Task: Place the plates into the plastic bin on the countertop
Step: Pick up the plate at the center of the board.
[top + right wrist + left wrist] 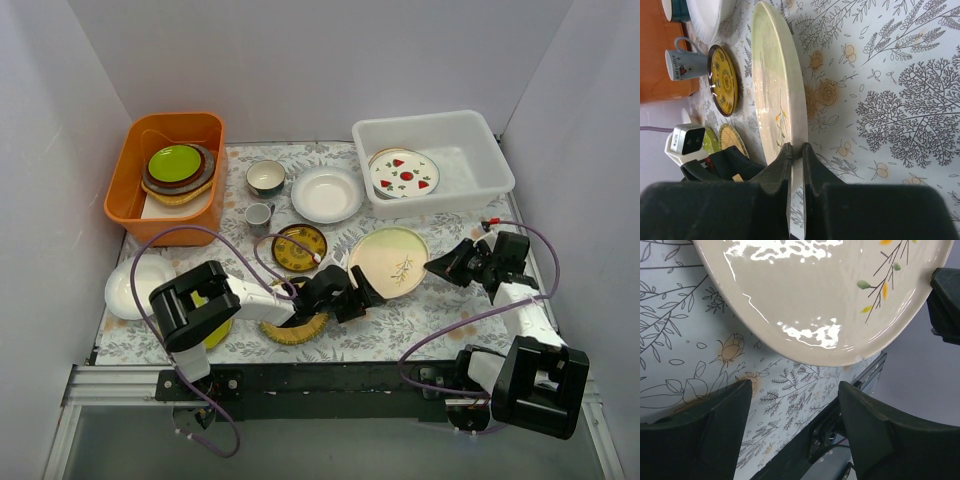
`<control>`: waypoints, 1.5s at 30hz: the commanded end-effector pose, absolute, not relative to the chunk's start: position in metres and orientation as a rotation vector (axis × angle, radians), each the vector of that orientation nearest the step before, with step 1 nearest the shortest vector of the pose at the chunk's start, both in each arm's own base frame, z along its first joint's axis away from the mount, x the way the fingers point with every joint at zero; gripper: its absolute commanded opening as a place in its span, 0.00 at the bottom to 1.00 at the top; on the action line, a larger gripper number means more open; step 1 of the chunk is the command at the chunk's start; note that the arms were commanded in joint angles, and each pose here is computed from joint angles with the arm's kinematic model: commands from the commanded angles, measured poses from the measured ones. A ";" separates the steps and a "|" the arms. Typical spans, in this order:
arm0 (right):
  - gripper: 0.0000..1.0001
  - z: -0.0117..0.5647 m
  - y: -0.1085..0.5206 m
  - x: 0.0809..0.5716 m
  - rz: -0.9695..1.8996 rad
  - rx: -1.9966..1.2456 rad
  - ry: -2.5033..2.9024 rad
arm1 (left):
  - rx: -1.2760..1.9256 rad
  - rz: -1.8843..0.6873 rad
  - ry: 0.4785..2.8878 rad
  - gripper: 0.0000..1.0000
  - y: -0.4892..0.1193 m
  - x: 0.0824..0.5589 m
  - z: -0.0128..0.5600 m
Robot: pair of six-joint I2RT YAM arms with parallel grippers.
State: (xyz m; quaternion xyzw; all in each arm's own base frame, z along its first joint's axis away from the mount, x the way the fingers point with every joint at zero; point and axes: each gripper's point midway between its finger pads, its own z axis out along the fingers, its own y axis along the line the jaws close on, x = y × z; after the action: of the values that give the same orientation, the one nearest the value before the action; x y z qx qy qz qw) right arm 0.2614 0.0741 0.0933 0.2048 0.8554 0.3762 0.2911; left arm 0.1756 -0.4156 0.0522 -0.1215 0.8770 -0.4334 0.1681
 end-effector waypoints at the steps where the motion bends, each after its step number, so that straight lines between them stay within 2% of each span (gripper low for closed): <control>1: 0.01 0.122 0.087 0.261 1.134 0.485 2.188 | -0.692 -1.374 2.388 0.69 -0.419 0.184 0.062; 12: 0.01 0.111 0.095 0.239 1.178 0.506 2.199 | -0.856 -1.490 2.278 0.68 -0.429 0.191 0.052; 16: 0.01 0.107 0.096 0.232 1.174 0.498 2.217 | -0.889 -1.517 2.256 0.65 -0.432 0.192 0.048; 19: 0.01 0.103 0.097 0.227 1.174 0.491 2.233 | -0.900 -1.530 2.251 0.55 -0.431 0.191 0.045; 20: 0.01 0.101 0.098 0.224 1.178 0.497 2.243 | -0.895 -1.545 2.250 0.48 -0.432 0.190 0.046; 23: 0.01 0.098 0.099 0.219 1.178 0.488 2.252 | -0.885 -1.551 2.255 0.37 -0.434 0.189 0.046; 24: 0.01 0.095 0.100 0.216 1.175 0.487 2.264 | -0.880 -1.553 2.259 0.30 -0.435 0.188 0.046; 28: 0.01 0.087 0.101 0.209 1.176 0.486 2.285 | -0.873 -1.559 2.258 0.23 -0.434 0.187 0.047; 35: 0.01 0.078 0.102 0.203 1.170 0.472 2.315 | -0.874 -1.557 2.280 0.00 -0.433 0.183 0.046; 40: 0.03 0.064 0.103 0.197 1.185 0.478 2.352 | -0.899 -1.602 2.268 0.00 -0.433 0.181 0.048; 43: 0.09 0.058 0.104 0.194 1.194 0.481 2.365 | -0.901 -1.664 2.236 0.00 -0.435 0.180 0.056; 45: 0.20 0.053 0.104 0.193 1.194 0.484 2.369 | -0.898 -1.680 2.231 0.00 -0.436 0.180 0.057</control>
State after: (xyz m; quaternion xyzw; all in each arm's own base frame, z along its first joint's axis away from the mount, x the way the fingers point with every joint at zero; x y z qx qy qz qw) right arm 0.2070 0.0785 0.0426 0.2172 0.8743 0.3573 0.2466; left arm 0.1879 -0.4239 0.0349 -0.1622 0.8100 -0.5149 0.2289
